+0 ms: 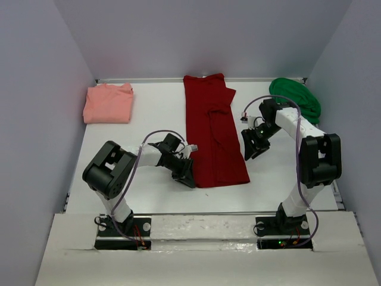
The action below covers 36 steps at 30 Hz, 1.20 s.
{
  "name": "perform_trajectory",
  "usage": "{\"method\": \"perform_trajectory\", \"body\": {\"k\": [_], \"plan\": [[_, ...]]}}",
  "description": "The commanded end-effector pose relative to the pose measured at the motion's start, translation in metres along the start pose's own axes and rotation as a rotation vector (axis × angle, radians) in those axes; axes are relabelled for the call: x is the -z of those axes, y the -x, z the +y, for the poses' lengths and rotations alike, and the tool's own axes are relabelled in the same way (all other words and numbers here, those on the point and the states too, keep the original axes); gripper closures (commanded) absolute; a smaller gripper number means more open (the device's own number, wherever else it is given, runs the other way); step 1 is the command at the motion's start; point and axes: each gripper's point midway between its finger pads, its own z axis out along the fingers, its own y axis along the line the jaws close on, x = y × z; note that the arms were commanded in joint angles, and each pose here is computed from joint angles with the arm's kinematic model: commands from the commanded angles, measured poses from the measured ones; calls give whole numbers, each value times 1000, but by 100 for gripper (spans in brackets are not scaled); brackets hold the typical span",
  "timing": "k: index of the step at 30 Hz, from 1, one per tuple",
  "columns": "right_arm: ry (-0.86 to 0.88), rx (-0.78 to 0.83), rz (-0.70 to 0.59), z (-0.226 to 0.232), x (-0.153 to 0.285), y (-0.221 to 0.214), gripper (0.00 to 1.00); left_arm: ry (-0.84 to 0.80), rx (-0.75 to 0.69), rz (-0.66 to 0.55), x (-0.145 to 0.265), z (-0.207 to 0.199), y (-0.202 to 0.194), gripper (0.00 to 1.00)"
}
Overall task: Fold and stack the t-shirts
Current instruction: Grab the bottom of the folded rectangular tshirt with both arms
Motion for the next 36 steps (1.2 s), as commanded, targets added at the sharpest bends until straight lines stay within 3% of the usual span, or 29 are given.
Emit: {"method": "perform_trajectory", "body": {"k": [1, 5, 11, 29, 36], "plan": [[-9, 17, -6, -3, 6, -2, 47, -26, -70, -30, 16, -18, -1, 66], [-2, 15, -3, -3, 4, -1, 46, -27, -105, -57, 25, -26, -1, 47], [21, -2, 24, -3, -2, -8, 47, -31, -86, -85, 24, -23, -7, 45], [43, 12, 45, -4, -6, -18, 47, 35, -37, -66, 13, -1, -7, 49], [73, 15, 54, -1, -11, -22, 47, 68, -26, -59, 8, 8, -4, 69]]}}
